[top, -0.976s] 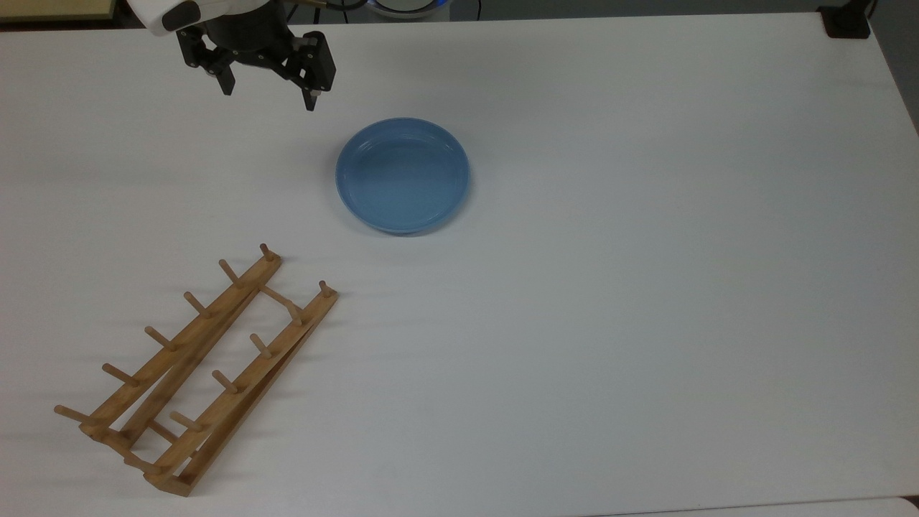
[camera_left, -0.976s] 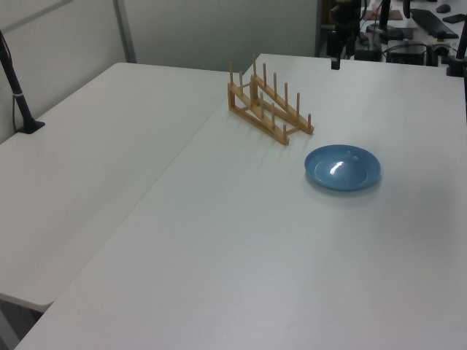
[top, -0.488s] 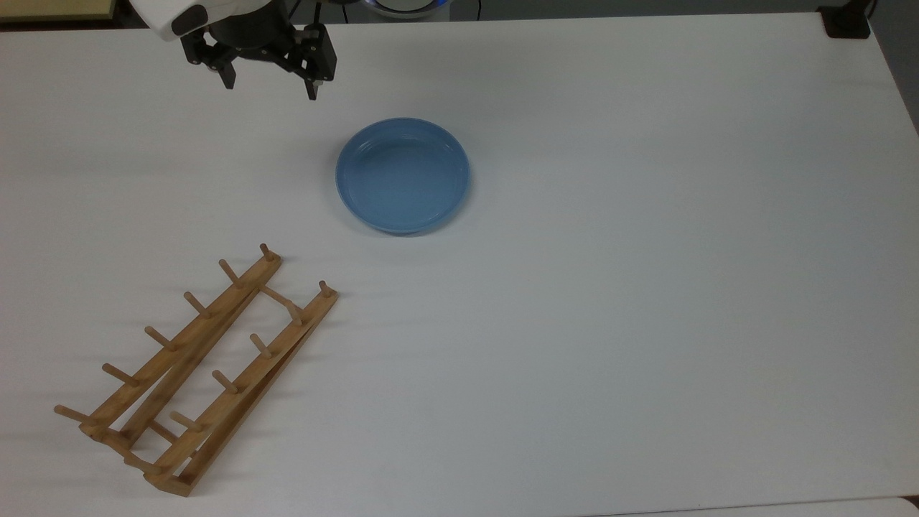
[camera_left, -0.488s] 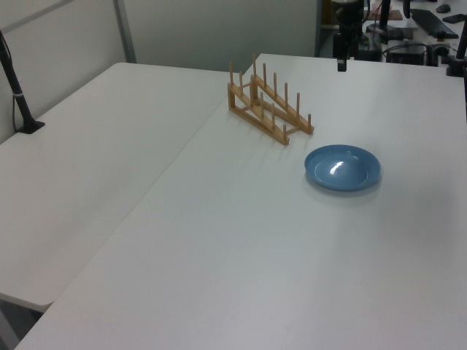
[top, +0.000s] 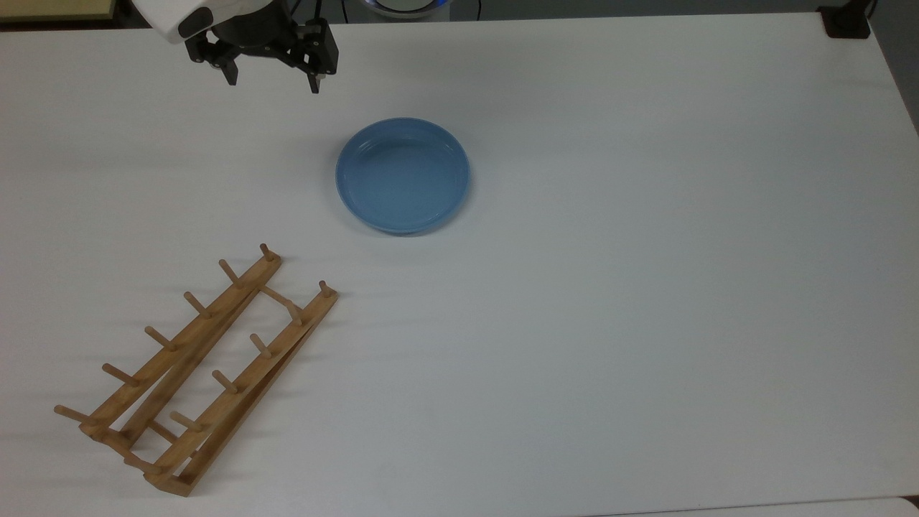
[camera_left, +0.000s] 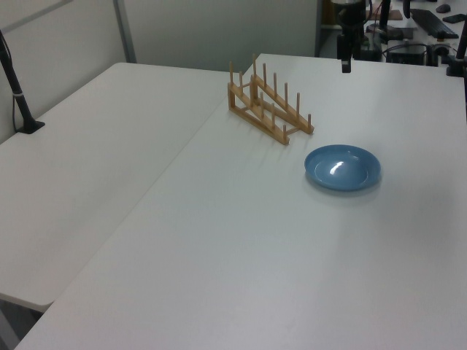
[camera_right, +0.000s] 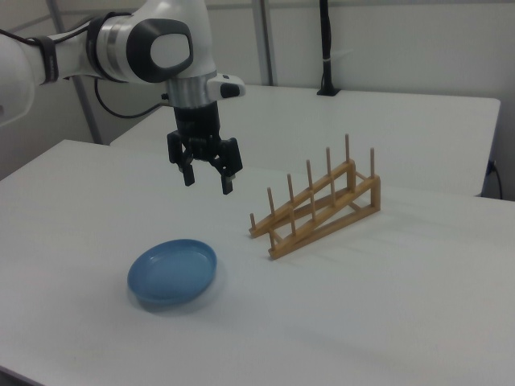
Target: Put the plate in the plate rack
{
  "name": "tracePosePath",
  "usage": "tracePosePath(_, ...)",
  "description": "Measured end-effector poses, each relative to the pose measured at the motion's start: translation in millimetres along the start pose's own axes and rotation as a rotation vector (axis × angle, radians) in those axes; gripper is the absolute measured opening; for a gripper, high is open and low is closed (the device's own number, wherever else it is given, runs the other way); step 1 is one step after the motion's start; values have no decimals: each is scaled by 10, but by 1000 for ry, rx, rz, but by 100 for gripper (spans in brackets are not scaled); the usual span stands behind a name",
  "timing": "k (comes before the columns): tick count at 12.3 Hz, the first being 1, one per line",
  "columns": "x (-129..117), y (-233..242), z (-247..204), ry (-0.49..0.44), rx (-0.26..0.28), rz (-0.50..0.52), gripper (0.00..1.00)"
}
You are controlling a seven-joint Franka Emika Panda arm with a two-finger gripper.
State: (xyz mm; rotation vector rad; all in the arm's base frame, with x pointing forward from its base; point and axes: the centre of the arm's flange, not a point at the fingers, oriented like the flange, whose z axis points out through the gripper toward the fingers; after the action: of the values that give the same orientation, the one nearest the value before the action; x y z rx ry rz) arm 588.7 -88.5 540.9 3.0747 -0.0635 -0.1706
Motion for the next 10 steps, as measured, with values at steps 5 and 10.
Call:
tracePosePath(5,1,-5,1,0,0,-2,100)
tracePosePath(10,-17,50,-1,-7,2,-18,100)
